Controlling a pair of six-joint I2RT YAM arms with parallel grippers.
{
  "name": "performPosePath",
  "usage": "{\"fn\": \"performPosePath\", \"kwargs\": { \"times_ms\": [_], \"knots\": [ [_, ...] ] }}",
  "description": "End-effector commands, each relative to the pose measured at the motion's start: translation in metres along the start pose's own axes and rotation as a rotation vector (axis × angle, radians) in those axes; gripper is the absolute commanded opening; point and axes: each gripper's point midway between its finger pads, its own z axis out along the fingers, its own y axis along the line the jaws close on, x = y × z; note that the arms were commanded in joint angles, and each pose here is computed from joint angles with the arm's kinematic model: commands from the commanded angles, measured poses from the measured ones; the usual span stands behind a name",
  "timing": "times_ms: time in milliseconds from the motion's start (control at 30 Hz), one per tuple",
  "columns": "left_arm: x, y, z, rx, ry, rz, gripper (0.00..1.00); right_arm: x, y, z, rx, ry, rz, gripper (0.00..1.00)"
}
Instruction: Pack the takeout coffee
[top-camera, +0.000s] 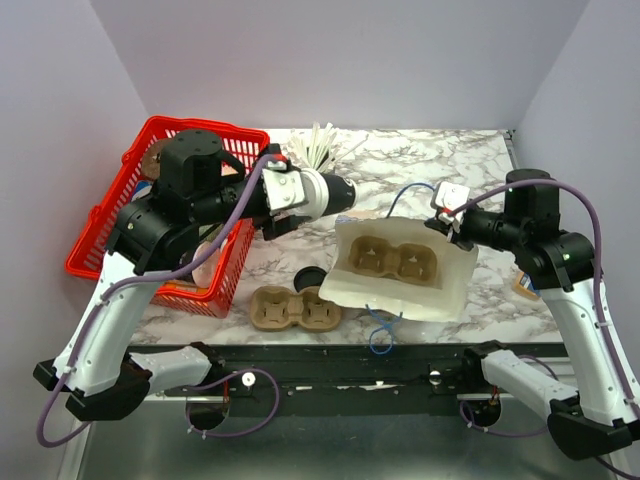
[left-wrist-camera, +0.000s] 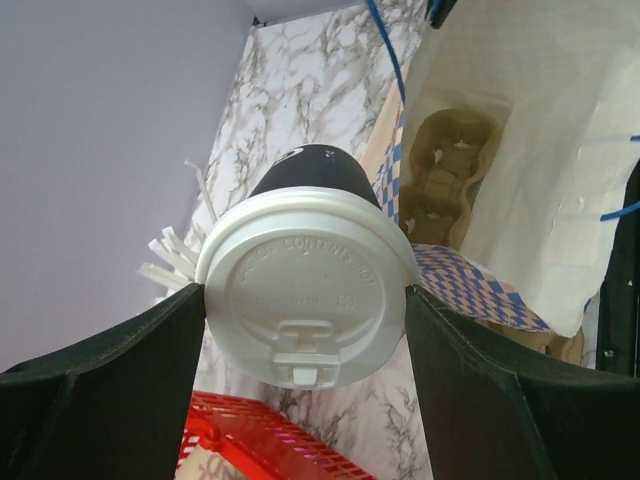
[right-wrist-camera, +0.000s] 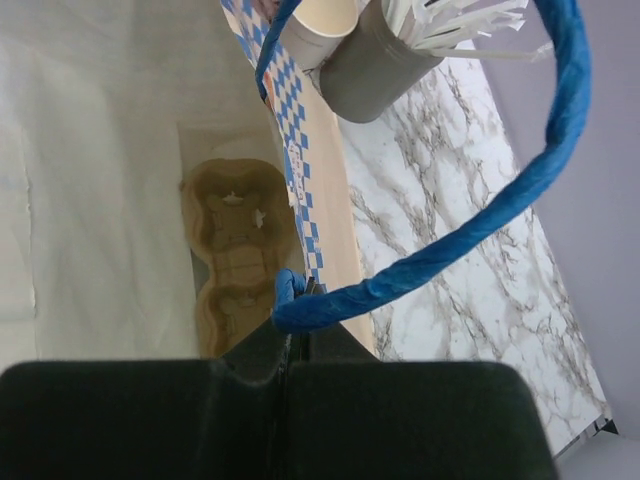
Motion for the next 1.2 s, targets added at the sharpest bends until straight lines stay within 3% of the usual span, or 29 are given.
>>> {"fn": "performPosePath", "kwargs": {
  "times_ms": [0, 400, 633, 733, 833, 1000, 1133, 1167],
  "knots": [
    [-0.003, -0.015, 0.005, 0.064, 0.021, 0.089, 0.0, -0.009, -0.005, -0.002, 0.04, -0.024, 0.026, 0.01],
    [-0.005, -0.063, 0.014, 0.308, -0.012, 0.273, 0.0, -0.007, -0.007, 0.0, 0.052, -0.009, 0.08, 0.0],
    [-0.001, -0.028, 0.025, 0.132, 0.028, 0.297, 0.0, -0.018, -0.017, -0.013, 0.115, -0.014, 0.063, 0.0],
    [-0.023, -0.006, 0.021, 0.022, -0.013, 0.28, 0.0, -0.016, -0.011, -0.015, 0.09, 0.0, 0.076, 0.01],
    [-0.039, -0.004, 0.019, 0.027, -0.051, 0.278, 0.0, -0.007, -0.005, -0.009, 0.05, 0.03, 0.115, 0.0],
    [-0.043, -0.025, 0.021, 0.153, -0.088, 0.27, 0.0, 0.005, -0.007, 0.003, 0.04, 0.066, 0.195, 0.0],
    [-0.044, -0.04, 0.023, 0.262, -0.112, 0.351, 0.0, 0.001, -0.028, 0.004, 0.116, 0.074, 0.196, 0.0],
    [-0.03, -0.047, 0.029, 0.323, -0.067, 0.345, 0.0, -0.003, -0.032, 0.003, 0.128, 0.065, 0.189, 0.0]
  ]
}}
